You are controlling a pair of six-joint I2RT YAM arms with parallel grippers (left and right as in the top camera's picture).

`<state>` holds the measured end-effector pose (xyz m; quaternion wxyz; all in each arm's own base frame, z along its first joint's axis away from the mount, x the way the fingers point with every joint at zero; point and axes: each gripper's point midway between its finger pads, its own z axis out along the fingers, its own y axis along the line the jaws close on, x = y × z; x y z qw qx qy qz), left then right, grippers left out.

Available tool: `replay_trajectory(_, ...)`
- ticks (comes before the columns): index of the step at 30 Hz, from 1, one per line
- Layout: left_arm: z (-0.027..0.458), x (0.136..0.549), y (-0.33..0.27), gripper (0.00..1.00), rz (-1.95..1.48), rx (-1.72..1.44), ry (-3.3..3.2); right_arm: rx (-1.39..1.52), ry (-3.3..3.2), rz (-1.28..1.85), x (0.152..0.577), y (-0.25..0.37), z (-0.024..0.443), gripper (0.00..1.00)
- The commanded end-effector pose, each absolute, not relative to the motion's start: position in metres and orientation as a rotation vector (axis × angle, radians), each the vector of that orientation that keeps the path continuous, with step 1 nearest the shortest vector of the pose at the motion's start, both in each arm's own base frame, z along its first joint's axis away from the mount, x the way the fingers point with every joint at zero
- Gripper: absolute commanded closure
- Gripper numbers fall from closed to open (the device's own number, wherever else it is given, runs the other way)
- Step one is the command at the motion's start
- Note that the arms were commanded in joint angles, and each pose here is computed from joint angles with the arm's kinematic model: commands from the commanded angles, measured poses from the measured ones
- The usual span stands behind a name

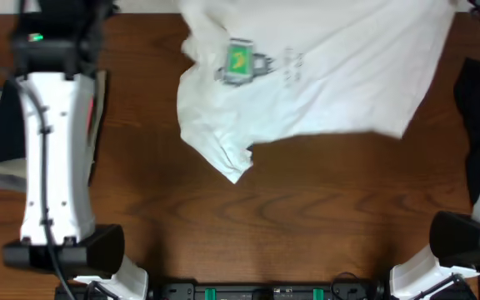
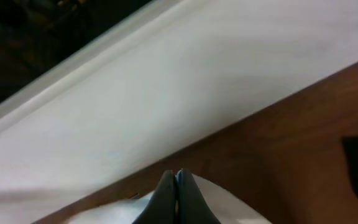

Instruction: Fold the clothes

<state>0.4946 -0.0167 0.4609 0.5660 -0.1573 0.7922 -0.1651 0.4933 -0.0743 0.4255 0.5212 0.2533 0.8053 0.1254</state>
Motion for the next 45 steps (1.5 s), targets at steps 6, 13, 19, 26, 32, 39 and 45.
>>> replay_trajectory(6,0.459,0.439,-0.035,0.94,-0.457,-0.317,2.011,0.555,2.045,0.288,0.464,-0.067,0.419,0.98)
replay_trajectory(13,0.374,0.433,-0.076,0.46,-0.546,-0.291,2.354,0.604,2.175,0.256,0.467,-0.068,0.378,0.96)
replay_trajectory(19,0.313,0.443,-0.119,0.37,-0.566,-0.156,2.549,0.808,2.23,0.06,0.456,-0.099,0.345,0.98)
replay_trajectory(26,0.251,0.455,-0.189,0.36,-0.61,0.019,2.681,0.932,2.249,-0.111,0.434,-0.121,0.334,0.91)
replay_trajectory(32,0.216,0.468,-0.246,0.31,-0.671,0.152,2.678,1.036,2.283,-0.211,0.412,-0.14,0.322,0.89)
replay_trajectory(39,0.195,0.49,-0.31,0.21,-0.767,0.287,2.557,1.047,2.355,-0.188,0.401,-0.139,0.311,0.65)
replay_trajectory(45,0.169,0.511,-0.339,0.21,-0.805,0.332,2.49,0.956,2.452,-0.034,0.403,-0.115,0.304,0.6)
